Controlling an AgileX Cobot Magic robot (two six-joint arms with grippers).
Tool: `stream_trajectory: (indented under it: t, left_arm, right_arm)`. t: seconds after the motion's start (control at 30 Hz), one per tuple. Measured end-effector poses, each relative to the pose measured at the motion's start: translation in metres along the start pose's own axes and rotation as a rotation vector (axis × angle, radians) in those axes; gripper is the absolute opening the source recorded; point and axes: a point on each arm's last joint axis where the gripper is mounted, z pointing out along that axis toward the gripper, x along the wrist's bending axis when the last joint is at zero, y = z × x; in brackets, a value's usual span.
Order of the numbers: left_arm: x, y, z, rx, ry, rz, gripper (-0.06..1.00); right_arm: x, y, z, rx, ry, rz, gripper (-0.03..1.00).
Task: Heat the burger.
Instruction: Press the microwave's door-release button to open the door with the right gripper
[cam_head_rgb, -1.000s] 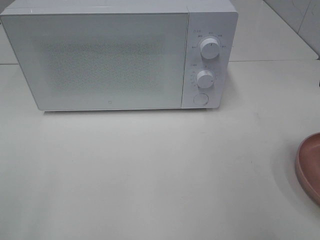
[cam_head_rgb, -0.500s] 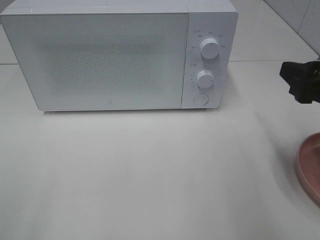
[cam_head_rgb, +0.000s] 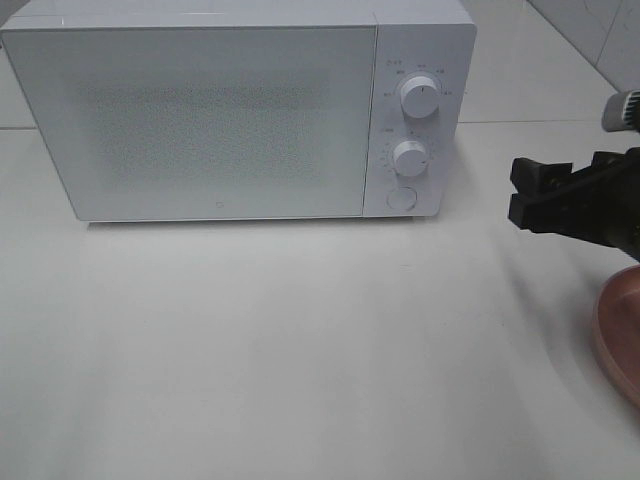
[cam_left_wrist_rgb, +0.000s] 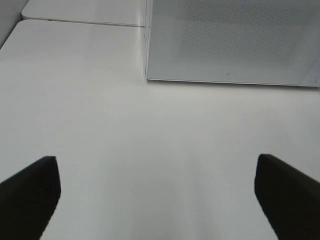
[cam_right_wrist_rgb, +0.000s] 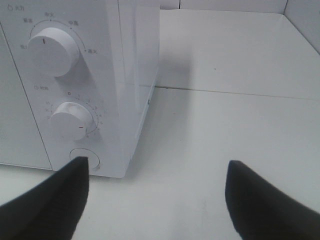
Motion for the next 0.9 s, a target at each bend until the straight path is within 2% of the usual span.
stream_trajectory:
  t: [0.13, 0.33, 0.9]
  left_arm:
    - [0.0, 0.0, 0.0, 0.0, 0.0, 0.0, 0.98]
    - [0.0, 0.0, 0.0, 0.0, 0.0, 0.0, 0.98]
    - [0.0, 0.0, 0.0, 0.0, 0.0, 0.0, 0.98]
  right_arm:
    - [0.016, -0.005, 0.003, -0.039, -0.041, -0.021, 0.73]
    - [0.035, -0.007, -0.002, -0.082, -0.059, 0.001, 0.73]
    - [0.072, -0.015, -0.022, -0.073, -0.012, 0.044, 0.73]
